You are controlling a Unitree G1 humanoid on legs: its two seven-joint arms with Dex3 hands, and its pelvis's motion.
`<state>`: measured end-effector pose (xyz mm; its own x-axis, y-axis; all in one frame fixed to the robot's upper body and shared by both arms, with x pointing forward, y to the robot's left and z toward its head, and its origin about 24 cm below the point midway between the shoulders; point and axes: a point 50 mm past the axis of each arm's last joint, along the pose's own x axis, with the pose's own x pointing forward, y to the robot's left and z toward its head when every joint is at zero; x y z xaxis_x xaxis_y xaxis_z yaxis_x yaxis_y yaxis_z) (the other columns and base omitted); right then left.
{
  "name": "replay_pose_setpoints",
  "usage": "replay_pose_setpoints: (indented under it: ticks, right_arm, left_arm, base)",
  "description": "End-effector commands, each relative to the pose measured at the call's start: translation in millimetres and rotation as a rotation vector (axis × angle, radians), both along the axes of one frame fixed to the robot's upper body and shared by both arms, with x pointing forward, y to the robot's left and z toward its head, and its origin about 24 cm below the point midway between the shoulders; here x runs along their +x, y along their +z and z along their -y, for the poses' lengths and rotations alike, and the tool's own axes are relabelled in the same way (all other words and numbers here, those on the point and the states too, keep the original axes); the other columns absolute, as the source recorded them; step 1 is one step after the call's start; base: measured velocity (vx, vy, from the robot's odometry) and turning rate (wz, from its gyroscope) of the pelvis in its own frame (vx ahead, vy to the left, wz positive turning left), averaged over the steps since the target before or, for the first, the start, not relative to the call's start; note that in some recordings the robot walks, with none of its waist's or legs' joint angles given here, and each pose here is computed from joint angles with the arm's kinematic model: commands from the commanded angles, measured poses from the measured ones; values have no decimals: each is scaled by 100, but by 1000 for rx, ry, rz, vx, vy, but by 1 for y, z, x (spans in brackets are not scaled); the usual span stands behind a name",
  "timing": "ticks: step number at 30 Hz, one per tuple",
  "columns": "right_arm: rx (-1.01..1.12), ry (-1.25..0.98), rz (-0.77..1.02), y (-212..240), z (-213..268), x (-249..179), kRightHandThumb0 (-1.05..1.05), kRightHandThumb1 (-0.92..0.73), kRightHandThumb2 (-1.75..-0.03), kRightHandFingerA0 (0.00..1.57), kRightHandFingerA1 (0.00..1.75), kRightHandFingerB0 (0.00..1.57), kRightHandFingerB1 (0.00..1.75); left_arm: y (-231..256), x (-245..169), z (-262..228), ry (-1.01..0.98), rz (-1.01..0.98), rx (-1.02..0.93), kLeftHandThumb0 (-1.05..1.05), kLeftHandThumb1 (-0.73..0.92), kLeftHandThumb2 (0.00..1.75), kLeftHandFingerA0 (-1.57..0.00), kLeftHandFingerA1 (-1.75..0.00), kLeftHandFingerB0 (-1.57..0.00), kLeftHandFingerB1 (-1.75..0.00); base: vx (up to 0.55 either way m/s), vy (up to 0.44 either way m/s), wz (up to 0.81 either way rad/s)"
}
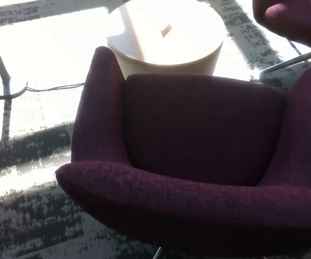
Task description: The robot stands in front of a sofa and uses its left hand to push the left side of the sofa
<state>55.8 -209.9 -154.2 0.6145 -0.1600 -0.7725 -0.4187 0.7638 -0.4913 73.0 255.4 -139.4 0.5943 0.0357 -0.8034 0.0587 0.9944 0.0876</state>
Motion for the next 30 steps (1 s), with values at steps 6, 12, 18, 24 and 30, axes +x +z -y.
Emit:
replay_pose_setpoints:
  ticks: [6,12,18,24,30]
  right_arm:
    - [229,2,385,22,-27,35,-66,-84,-66,46,36,37,34]
    - [190,36,389,21,-28,39,-66,-85,-66,47,37,38,34]
    - [162,66,388,20,-27,35,-67,-86,-67,47,37,38,34]
    - [173,48,398,20,-28,35,-66,-84,-66,48,38,39,34]
    - [159,60,399,19,-28,34,-66,-85,-66,47,38,39,34]
  left_arm:
    - [22,35,-8,-12,282,-81,-87,90,122,-6,-24,-6,-16]
    - [38,69,-18,-44,371,-60,-92,89,123,-1,-15,-1,-11]
    - [56,100,-23,-61,475,-47,-92,89,122,-7,-18,-7,-12]
    - [88,142,-23,-131,615,-4,-92,91,125,0,-13,0,-9]
    - [115,177,-21,-161,691,10,-93,89,127,0,-15,0,-8]
  base:
    - [0,0,0]
    - [0,0,0]
    - [0,0,0]
    - [2,-1,1]
    - [0,0,0]
